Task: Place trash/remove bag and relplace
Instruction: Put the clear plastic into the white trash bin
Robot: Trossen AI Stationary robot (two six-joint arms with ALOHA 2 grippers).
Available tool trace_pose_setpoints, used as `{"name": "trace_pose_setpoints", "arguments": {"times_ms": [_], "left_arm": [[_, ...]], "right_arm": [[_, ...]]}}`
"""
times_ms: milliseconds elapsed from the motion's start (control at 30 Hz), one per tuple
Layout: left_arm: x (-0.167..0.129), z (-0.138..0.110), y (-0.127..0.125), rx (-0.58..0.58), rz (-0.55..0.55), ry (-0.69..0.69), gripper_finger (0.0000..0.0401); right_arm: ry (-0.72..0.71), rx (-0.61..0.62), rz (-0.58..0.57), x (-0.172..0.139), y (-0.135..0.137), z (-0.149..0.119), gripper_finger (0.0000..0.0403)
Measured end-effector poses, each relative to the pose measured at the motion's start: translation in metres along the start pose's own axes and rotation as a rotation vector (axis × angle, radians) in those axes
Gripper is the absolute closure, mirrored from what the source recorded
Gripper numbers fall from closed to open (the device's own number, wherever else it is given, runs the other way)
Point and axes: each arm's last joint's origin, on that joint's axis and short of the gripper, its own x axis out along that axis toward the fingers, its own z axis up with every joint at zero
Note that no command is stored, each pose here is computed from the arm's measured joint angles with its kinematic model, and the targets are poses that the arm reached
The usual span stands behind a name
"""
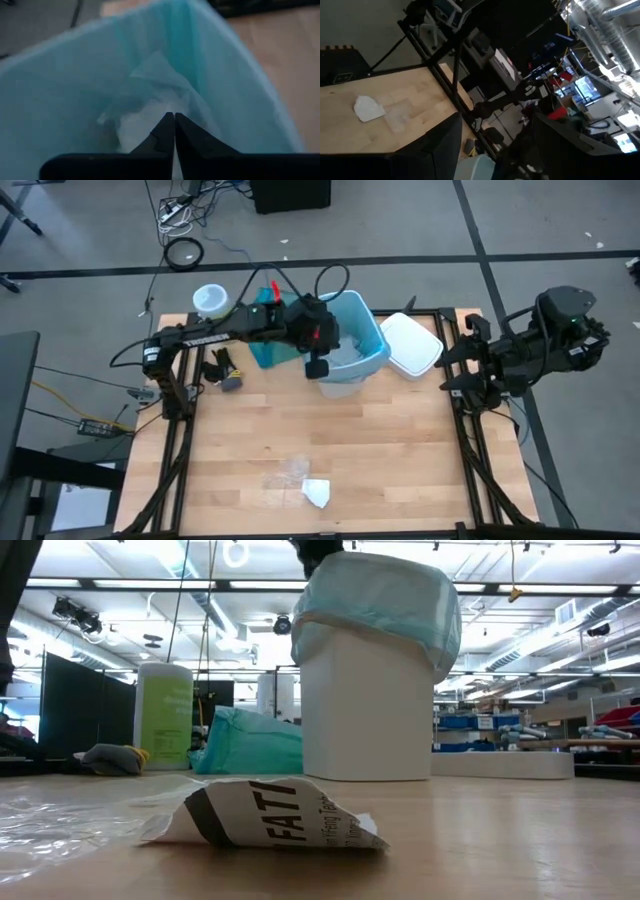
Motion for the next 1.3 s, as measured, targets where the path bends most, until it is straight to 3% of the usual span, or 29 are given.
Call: {"name": "trace_pose_setpoints", "arguments": {"times_ms": [200, 400, 500, 600, 700, 867, 1067, 1300], "left_arm": [[-0.011, 0.005, 0.023, -0.033, -0.062, -0.071, 0.0341], [-0.056, 0.033, 0.026, -0.029, -0.139, -0.209, 0.0294], [-0.084, 0.041, 0.017, -0.082, -0.278, -0.217, 0.0281], [-0.117, 0.040, -0.010, -0.094, -0.483, -0.165, 0.0282], [-0.145, 0.031, -0.045, -0.092, -0.578, -0.081, 0.0294], [-0.170, 0.012, -0.092, -0.109, -0.455, 0.001, 0.0315], [-0.149, -0.032, -0.143, -0.174, -0.334, 0.089, 0.0320], [-0.099, -0.092, -0.197, -0.334, -0.411, 0.111, 0.0318]], "right_arm": [[0.033, 0.003, -0.012, 0.012, -0.002, -0.003, 0.0165], [0.071, 0.006, -0.022, 0.021, -0.005, -0.007, 0.0144], [0.094, 0.009, -0.029, 0.025, -0.006, -0.010, 0.0136], [0.125, 0.026, -0.033, 0.029, -0.007, -0.013, 0.0133], [0.173, 0.043, -0.035, 0.034, -0.007, -0.018, 0.0133], [0.271, 0.068, -0.054, 0.047, -0.008, -0.030, 0.0133], [0.347, 0.076, -0.081, 0.068, -0.012, -0.041, 0.0133], [0.489, 0.069, -0.187, 0.085, -0.022, -0.060, 0.0133]]}}
